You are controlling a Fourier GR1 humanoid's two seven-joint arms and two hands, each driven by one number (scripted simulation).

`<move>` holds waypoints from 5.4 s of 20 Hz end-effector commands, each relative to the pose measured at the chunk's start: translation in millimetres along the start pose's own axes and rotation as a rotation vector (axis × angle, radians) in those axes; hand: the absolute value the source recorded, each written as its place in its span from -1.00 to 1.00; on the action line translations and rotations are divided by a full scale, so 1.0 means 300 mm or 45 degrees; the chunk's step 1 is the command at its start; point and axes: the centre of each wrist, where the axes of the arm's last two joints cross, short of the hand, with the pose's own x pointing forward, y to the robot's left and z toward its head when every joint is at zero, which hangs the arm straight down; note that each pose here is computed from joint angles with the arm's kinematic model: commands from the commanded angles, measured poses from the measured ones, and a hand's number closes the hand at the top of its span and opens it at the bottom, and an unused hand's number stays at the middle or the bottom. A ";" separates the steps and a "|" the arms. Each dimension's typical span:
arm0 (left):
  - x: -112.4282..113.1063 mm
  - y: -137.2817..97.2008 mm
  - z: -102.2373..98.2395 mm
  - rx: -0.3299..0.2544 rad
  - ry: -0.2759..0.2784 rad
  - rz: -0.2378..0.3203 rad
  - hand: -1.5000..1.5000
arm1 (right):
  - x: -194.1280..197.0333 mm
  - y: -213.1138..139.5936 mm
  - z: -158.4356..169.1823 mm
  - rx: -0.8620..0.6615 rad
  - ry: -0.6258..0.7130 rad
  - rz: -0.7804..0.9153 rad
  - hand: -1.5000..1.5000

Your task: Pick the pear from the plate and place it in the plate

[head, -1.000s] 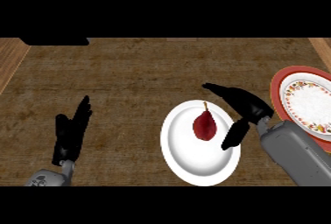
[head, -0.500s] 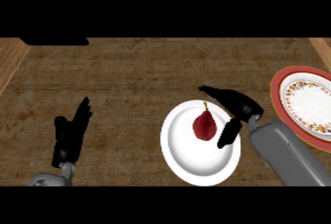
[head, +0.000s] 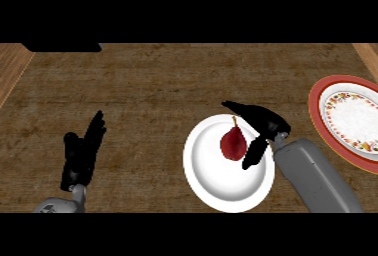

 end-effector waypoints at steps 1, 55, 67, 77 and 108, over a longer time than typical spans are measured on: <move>-0.053 -0.009 0.004 0.011 -0.017 -0.006 0.00 | 0.010 0.024 -0.019 0.034 0.003 0.021 -1.00; 0.006 0.006 0.026 0.004 0.007 -0.004 0.00 | -0.475 -0.443 0.398 -1.462 1.006 -0.023 1.00; 0.024 0.034 0.006 -0.029 -0.016 -0.017 0.00 | -0.732 -0.334 0.396 -0.937 1.079 -0.300 1.00; -0.024 0.056 -0.005 0.007 0.009 0.002 0.00 | -0.767 -0.392 0.467 -1.060 0.673 -0.395 -1.00; -0.003 0.024 0.007 0.007 -0.015 -0.007 0.00 | -0.966 -0.139 0.636 -1.474 0.264 -0.905 -1.00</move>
